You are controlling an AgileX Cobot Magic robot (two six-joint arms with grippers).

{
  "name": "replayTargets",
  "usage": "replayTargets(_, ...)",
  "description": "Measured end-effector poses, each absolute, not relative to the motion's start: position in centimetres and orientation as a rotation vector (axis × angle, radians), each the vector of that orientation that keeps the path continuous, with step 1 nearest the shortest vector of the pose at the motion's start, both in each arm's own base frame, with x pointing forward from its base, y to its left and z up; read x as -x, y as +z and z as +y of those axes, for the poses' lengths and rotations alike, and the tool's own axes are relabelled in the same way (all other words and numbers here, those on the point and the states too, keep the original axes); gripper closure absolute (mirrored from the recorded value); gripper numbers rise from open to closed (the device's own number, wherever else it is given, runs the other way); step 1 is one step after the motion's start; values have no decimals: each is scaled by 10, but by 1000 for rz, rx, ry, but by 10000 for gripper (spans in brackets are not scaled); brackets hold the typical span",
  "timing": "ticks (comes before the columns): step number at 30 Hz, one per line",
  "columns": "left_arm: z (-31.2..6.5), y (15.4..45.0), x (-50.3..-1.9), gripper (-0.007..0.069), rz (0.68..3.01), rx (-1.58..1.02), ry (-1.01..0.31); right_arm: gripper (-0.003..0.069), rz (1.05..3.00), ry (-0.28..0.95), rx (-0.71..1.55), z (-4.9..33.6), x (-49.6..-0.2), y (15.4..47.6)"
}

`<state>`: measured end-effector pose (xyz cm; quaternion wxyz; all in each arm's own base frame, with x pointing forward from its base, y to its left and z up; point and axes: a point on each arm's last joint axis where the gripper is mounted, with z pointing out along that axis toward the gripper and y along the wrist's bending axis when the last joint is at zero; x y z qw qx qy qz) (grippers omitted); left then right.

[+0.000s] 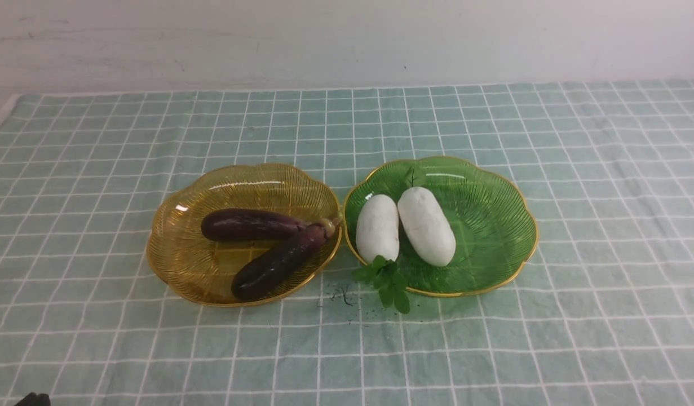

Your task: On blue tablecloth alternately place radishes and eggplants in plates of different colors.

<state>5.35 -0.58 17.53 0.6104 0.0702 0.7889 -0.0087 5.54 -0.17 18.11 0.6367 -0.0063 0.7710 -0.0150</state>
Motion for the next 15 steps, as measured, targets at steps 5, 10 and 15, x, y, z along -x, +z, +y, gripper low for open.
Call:
replayTargets(5, -6, 170, -52, 632, 1873, -157, -25, 673, 1761, -34, 14, -2, -55, 181)
replayTargets(10, -6, 170, -52, 632, 1876, -152, -28, 673, 1761, -34, 14, -2, -55, 181)
replayTargets(15, -6, 170, -52, 632, 1876, -151, -29, 673, 1761, -34, 14, -2, -55, 181)
